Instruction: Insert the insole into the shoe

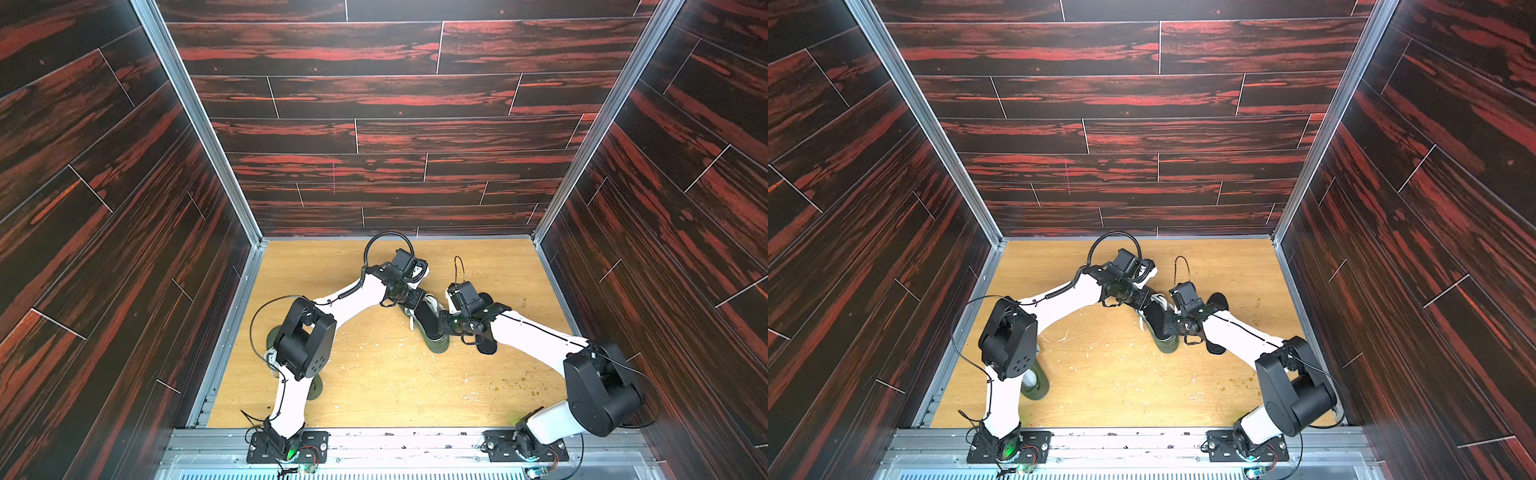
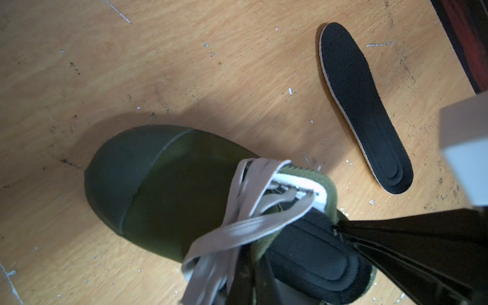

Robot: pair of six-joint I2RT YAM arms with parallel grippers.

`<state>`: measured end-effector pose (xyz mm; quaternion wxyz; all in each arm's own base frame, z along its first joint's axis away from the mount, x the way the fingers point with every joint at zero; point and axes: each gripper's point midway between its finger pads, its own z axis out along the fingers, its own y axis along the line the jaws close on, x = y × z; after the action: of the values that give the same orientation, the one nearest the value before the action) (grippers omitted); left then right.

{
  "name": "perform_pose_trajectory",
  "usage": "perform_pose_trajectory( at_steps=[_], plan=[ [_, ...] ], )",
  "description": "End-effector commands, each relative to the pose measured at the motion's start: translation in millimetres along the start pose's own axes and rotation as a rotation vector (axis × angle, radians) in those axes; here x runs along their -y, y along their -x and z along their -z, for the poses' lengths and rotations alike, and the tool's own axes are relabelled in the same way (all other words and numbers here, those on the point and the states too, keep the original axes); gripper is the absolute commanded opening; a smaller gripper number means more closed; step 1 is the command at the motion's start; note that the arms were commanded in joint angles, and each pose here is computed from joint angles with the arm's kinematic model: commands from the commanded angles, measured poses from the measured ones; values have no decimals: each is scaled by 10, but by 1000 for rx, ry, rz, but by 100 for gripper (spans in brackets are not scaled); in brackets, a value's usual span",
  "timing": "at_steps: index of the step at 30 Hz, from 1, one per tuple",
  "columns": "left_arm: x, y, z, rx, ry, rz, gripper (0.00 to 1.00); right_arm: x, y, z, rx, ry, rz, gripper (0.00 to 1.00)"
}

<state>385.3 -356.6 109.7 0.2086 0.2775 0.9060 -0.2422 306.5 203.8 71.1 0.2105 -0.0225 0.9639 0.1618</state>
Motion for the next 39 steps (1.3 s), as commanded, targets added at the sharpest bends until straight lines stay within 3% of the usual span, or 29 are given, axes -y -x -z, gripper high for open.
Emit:
perform_pose_trajectory(
  at_steps=[1, 7, 15, 22, 29, 34, 39],
  plan=[
    [211, 211, 266, 76, -45, -45, 0, -152, 86, -7, 13, 45, -6, 3],
    [279, 211, 270, 85, -58, -52, 0, -212, 110, -133, -13, 6, 47, 2],
    [195, 205, 269, 87, -45, -10, 0, 207, -188, -386, -36, -165, 65, 2],
    [80, 191, 257, 85, -1, 14, 0, -32, -24, 11, 47, -115, 88, 17],
    [57, 189, 253, 82, 3, 29, 0, -134, 111, 328, 96, -90, 113, 40],
    [83, 212, 289, 88, -3, 27, 0, -102, 70, 188, 44, -119, 163, 56],
    [97, 239, 319, 95, -3, 23, 0, -51, -34, -82, -19, -142, 176, 59]
  ],
)
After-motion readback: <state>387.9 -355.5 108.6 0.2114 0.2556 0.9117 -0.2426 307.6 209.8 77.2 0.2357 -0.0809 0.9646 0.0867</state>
